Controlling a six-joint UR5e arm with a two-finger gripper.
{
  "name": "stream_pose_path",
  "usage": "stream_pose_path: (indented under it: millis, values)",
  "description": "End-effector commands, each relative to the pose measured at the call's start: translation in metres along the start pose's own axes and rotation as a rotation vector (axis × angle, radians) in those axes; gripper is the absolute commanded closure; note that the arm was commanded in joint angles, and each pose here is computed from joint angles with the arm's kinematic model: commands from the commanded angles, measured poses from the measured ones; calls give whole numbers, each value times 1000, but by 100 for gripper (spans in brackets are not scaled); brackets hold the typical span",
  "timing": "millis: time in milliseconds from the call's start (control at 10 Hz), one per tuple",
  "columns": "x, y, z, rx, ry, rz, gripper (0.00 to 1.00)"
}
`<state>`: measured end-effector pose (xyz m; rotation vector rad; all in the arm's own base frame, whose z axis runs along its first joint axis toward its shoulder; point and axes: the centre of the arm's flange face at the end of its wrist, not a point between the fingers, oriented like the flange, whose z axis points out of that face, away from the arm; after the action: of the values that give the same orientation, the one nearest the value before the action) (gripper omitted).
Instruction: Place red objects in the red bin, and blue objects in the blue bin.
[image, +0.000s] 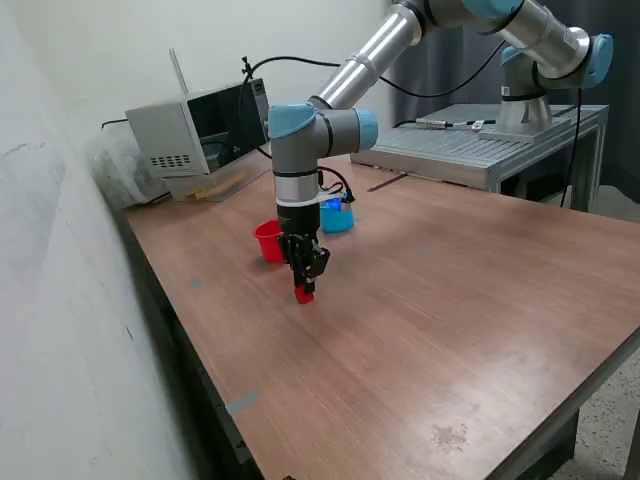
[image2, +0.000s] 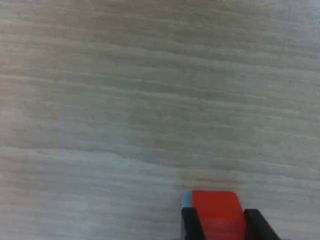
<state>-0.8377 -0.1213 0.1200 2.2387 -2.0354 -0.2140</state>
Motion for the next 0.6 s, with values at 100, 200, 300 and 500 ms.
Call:
stream_pose_path:
  millis: [100, 200, 300, 500]
  values:
    - [-4, 4, -3, -9, -8, 3, 100]
    - [-7, 5, -12, -16, -27, 3, 100]
    - [-8, 7, -32, -30, -35, 5, 100]
    - [-8, 6, -97, -79, -42, 6, 100]
